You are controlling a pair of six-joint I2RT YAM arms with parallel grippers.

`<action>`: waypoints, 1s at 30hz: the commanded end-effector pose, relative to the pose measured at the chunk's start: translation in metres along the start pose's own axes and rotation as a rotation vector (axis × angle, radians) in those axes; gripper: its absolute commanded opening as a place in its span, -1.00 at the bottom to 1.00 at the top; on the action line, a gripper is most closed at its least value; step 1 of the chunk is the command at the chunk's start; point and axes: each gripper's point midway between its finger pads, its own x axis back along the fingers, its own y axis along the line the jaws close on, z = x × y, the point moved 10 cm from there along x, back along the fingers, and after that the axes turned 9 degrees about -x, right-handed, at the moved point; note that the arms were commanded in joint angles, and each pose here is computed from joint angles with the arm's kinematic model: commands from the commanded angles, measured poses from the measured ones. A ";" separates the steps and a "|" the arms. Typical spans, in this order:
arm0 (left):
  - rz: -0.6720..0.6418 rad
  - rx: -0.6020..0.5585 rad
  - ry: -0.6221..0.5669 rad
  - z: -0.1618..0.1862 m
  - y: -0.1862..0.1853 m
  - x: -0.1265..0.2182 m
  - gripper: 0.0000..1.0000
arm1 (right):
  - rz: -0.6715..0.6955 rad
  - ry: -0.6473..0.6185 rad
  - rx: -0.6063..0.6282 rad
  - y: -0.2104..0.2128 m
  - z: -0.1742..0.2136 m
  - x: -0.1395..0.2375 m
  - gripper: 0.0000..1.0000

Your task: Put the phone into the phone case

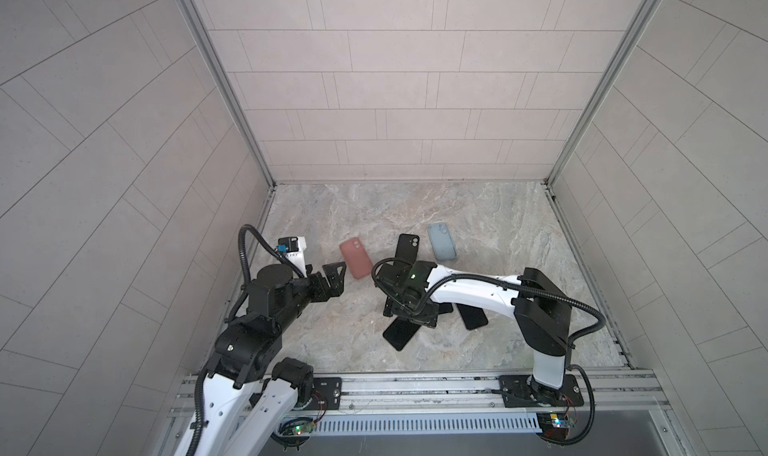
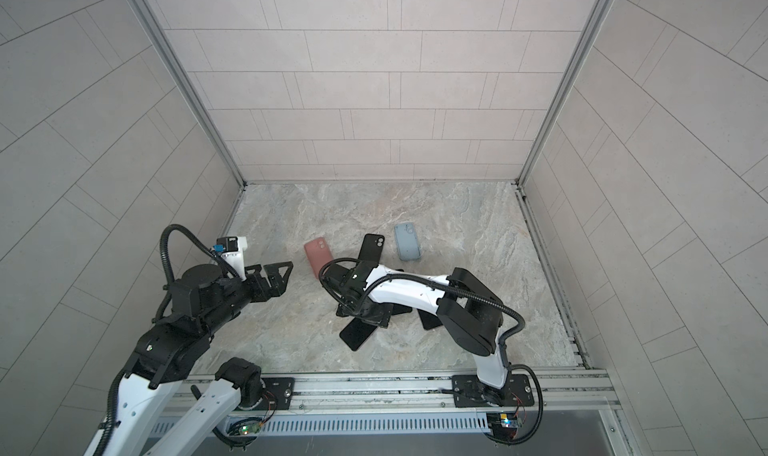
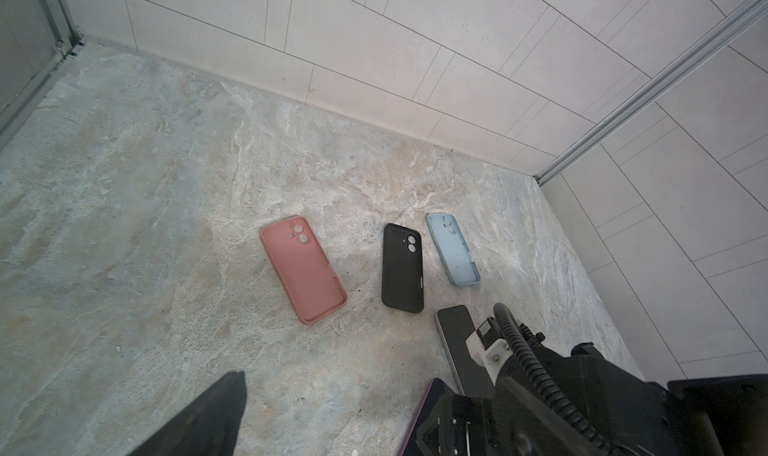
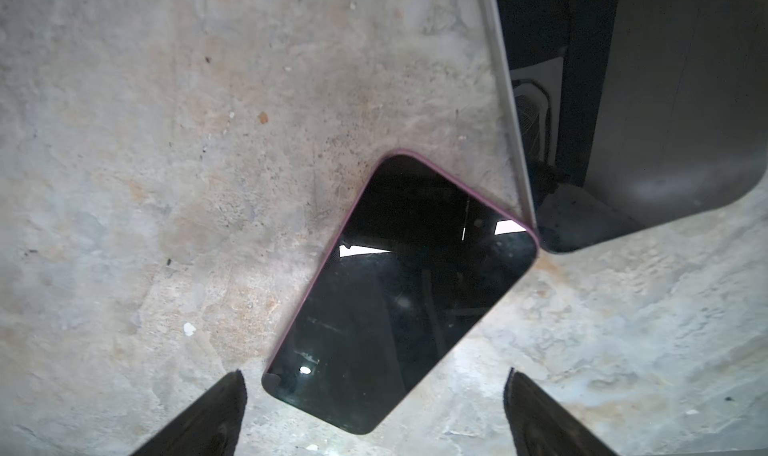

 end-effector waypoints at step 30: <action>0.058 0.019 -0.010 0.008 -0.004 0.007 1.00 | 0.155 -0.038 0.500 0.051 -0.022 -0.039 0.67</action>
